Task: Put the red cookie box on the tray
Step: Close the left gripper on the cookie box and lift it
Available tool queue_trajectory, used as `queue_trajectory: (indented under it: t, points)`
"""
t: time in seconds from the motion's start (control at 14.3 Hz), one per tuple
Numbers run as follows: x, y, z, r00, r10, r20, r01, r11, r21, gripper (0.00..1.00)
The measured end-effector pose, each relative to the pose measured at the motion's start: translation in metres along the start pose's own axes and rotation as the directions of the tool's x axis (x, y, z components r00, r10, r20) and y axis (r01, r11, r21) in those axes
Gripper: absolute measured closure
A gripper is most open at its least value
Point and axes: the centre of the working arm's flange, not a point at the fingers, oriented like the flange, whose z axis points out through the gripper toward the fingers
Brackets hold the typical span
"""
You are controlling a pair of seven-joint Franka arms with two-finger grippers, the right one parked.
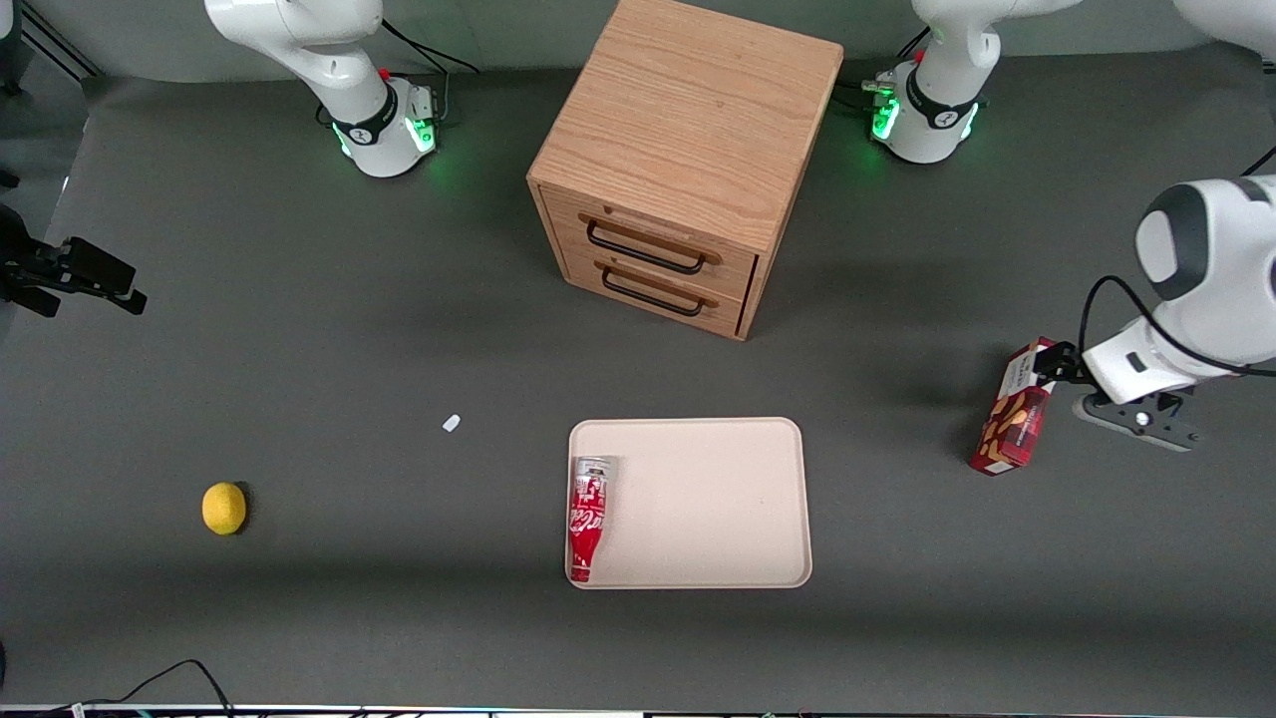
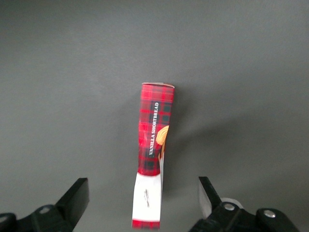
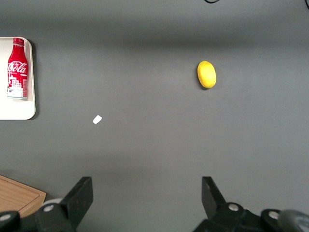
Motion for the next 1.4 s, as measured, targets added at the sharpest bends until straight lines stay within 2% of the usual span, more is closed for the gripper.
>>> queue_trajectory:
  t: [0.35, 0.91, 0.98, 1.19, 1.4]
  points:
    - [-0.006, 0.007, 0.064, 0.999, 0.026, -0.022, -0.026, 1.000, 0.003, 0.00]
    - [-0.008, 0.004, 0.115, 1.000, 0.022, 0.010, -0.021, 1.000, -0.014, 0.02]
    - [-0.010, 0.002, 0.117, 1.000, 0.018, 0.014, -0.018, 1.000, -0.015, 0.10]
    - [-0.010, 0.002, 0.118, 1.000, 0.016, 0.015, -0.016, 1.000, -0.015, 0.48]
    - [-0.010, 0.002, 0.118, 1.000, 0.017, 0.015, -0.016, 1.000, -0.015, 0.78]
